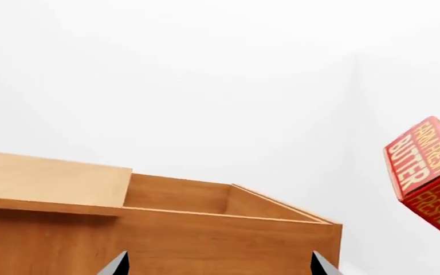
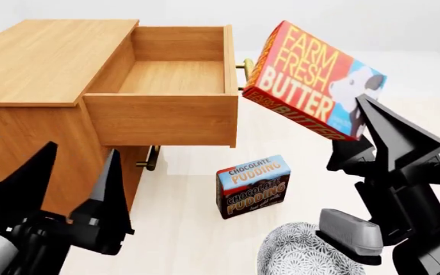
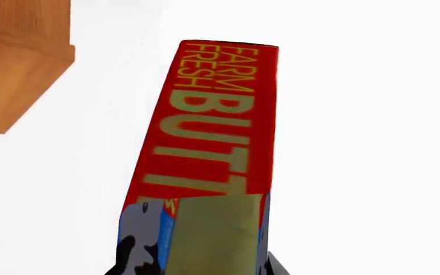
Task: Put the butter at the front in the top drawer of the cabinet and close it.
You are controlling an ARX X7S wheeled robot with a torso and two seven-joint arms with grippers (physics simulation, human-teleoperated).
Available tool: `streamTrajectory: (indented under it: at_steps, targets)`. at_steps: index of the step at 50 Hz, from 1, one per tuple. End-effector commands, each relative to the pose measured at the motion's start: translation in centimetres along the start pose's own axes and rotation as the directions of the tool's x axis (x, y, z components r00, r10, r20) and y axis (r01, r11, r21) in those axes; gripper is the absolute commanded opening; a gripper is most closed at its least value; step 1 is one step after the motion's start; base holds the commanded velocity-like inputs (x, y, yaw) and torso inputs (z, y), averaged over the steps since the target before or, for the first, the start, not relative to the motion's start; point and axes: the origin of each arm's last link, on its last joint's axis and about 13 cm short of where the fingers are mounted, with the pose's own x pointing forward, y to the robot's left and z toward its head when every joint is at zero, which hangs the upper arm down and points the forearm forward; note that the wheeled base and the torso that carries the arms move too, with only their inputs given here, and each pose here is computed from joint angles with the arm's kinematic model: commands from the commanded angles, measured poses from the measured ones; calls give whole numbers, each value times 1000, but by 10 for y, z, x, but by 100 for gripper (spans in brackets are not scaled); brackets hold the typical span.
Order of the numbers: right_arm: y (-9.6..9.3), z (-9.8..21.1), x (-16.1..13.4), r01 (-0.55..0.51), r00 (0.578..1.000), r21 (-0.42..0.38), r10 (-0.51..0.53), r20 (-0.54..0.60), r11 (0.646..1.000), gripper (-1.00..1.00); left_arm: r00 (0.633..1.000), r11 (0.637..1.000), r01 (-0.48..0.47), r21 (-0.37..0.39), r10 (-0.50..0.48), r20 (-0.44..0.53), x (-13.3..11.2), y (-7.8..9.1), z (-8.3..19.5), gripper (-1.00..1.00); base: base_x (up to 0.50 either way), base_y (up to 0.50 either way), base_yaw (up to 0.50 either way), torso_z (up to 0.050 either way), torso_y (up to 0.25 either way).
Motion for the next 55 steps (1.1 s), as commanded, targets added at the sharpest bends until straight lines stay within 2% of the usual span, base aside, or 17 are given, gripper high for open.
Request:
streamTrajectory:
  at_steps: [1, 22, 33, 43, 53, 55]
  targets:
    - [-5, -4, -1, 64, 998, -5, -64, -19, 998, -100, 999, 1000, 11, 18, -10, -34, 1, -1, 0, 100, 0, 0, 0, 0, 0]
    - [-11, 0, -1, 95, 995, -31, -95, 10, 995, -100, 995, 996, 85, 36, -83, -59, 6, -8, 11, 100, 0, 0, 0, 0, 1]
    - [-11, 0, -1, 96, 995, -33, -95, 16, 995, -100, 981, 981, 186, 58, -181, -75, 9, -15, 26, 100, 0, 0, 0, 1, 1]
    - [-11, 2, -2, 90, 996, -35, -89, 20, 995, -100, 959, 966, 256, 17, -252, -127, 18, -23, 34, 100, 0, 0, 0, 0, 1]
    - [-13, 3, -3, 88, 996, -40, -87, 22, 995, -100, 922, 942, 324, -89, -336, -193, 29, -26, 39, 100, 0, 0, 0, 0, 1]
    - [-13, 3, -4, 87, 996, -41, -86, 23, 995, -100, 912, 942, 317, -109, -335, -237, 32, -26, 40, 100, 0, 0, 0, 0, 0]
